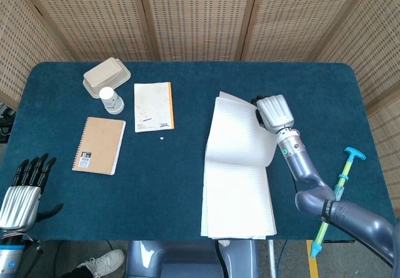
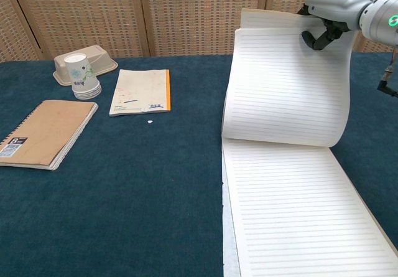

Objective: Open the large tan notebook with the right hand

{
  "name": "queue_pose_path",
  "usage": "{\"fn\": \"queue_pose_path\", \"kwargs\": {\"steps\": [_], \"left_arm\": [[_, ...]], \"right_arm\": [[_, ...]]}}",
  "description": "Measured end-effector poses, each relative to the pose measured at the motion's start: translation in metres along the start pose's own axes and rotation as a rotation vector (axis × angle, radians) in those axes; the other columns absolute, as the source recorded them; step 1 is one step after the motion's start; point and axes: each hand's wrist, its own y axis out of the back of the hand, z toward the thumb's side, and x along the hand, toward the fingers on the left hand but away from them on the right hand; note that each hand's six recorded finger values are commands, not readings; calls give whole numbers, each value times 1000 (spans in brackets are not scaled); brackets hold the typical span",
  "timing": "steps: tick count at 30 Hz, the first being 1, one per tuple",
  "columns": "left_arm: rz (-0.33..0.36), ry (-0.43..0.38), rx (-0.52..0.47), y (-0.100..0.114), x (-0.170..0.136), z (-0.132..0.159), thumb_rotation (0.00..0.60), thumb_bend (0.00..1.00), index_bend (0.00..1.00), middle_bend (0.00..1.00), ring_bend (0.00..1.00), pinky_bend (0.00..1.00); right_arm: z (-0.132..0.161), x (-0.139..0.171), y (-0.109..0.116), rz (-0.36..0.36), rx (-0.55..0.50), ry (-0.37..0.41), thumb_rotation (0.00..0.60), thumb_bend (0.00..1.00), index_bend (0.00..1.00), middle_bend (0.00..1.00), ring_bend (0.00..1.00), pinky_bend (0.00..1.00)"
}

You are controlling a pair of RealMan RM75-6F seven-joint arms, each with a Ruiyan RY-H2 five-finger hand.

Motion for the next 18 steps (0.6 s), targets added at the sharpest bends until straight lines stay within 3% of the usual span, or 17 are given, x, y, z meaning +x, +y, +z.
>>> {"fn": "queue_pose_path", "kwargs": {"steps": [8, 10, 11, 15, 18], "left_arm": [[-1, 9, 17, -4, 3, -1, 600, 100, 0, 0, 0, 0], [-2, 8, 20, -5, 3, -1, 600, 100, 0, 0, 0, 0], [-1, 8, 21, -5, 3, -1, 600, 100, 0, 0, 0, 0], [1, 10, 22, -4, 4, -1, 600, 100, 0, 0, 0, 0], [0, 9, 23, -5, 4, -1, 600, 100, 0, 0, 0, 0]], "right_arm": [[-11, -36, -5, -18, 21, -58, 600, 766, 645, 519, 534, 699], [-11, -42, -7, -18, 14, -64, 600, 698, 621, 484, 479, 612], [-11, -44, -8, -15, 8, -65, 600, 642, 583, 440, 418, 523], [-9, -47, -20, 37, -11, -59, 600, 404, 340, 177, 125, 208], [-11, -45, -27, 67, 1, -58, 600, 322, 238, 67, 28, 138]]}}
